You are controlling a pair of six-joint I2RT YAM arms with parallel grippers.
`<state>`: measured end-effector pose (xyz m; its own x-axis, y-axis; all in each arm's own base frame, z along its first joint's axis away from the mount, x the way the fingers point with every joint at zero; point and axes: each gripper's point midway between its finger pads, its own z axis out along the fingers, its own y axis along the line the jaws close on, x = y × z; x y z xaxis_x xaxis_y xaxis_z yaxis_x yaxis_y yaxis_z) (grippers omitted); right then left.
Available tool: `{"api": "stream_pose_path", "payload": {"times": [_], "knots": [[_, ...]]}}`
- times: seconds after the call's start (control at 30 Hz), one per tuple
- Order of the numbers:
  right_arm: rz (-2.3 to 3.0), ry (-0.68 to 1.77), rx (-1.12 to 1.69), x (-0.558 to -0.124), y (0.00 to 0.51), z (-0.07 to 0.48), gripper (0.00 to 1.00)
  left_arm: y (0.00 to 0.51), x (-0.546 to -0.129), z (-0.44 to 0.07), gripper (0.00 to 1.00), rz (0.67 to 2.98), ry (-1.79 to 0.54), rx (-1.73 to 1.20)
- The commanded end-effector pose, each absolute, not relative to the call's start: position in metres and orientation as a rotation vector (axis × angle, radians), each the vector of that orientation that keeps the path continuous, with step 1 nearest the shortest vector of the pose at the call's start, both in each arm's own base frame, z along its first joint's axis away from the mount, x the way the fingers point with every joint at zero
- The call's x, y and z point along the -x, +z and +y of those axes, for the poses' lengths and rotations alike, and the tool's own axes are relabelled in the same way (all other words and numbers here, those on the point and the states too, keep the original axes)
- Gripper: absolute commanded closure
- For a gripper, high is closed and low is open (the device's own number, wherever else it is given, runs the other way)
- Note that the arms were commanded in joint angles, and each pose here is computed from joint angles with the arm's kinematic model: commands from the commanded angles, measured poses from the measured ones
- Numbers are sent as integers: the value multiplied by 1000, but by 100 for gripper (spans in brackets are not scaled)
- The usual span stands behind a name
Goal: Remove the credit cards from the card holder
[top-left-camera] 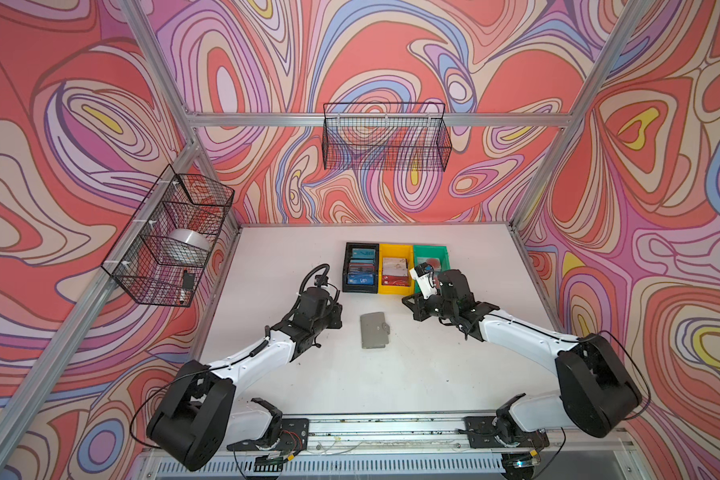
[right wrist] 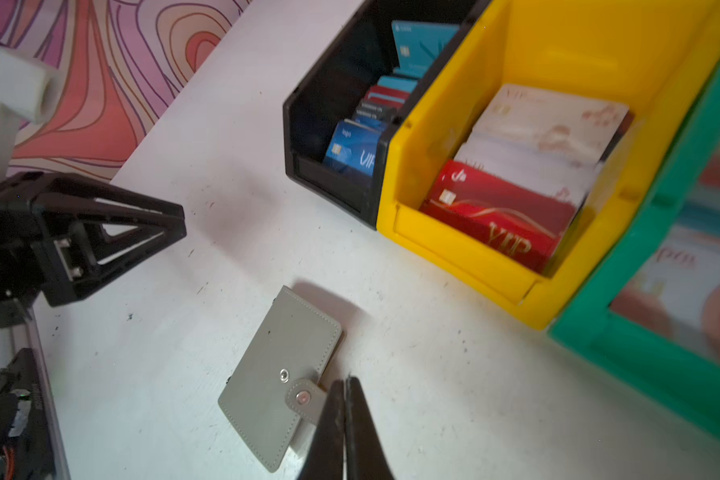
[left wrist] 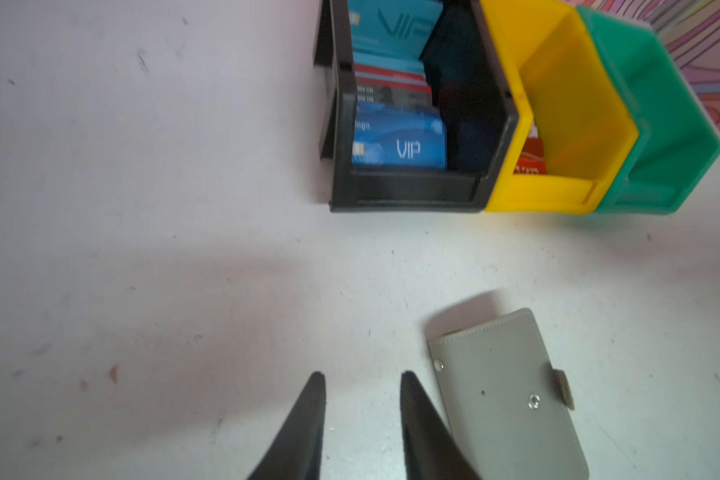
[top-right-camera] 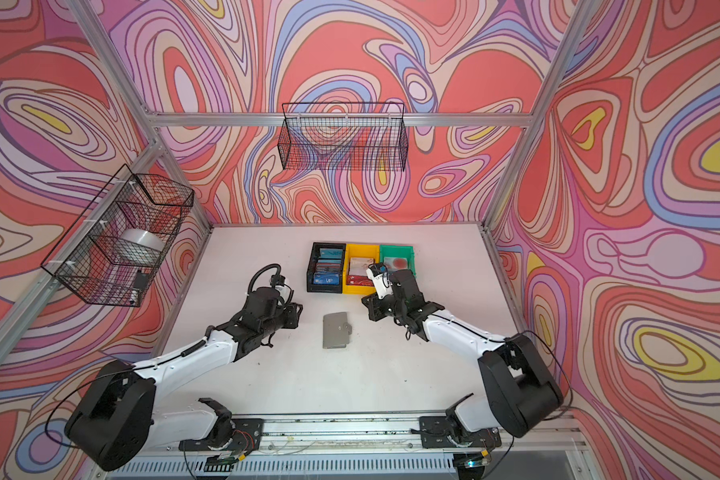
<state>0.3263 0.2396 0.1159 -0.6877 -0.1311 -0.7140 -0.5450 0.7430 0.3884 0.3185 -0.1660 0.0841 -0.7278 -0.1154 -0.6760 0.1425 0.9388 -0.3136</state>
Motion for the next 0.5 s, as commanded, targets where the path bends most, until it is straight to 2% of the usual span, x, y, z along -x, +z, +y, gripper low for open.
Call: {"api": "stream_pose_path", "payload": {"times": [0.0,0.27,0.47], "knots": [[2330,844,512,-321,100,250,99,70,-317,-182,82,2417,-531,64],[2432,834,554,-321,60,269,100,53,-311,-213,94,2481,-622,41],[2462,831,578,-321,42,280,100,41,-300,-224,98,2499,-712,60]]}}
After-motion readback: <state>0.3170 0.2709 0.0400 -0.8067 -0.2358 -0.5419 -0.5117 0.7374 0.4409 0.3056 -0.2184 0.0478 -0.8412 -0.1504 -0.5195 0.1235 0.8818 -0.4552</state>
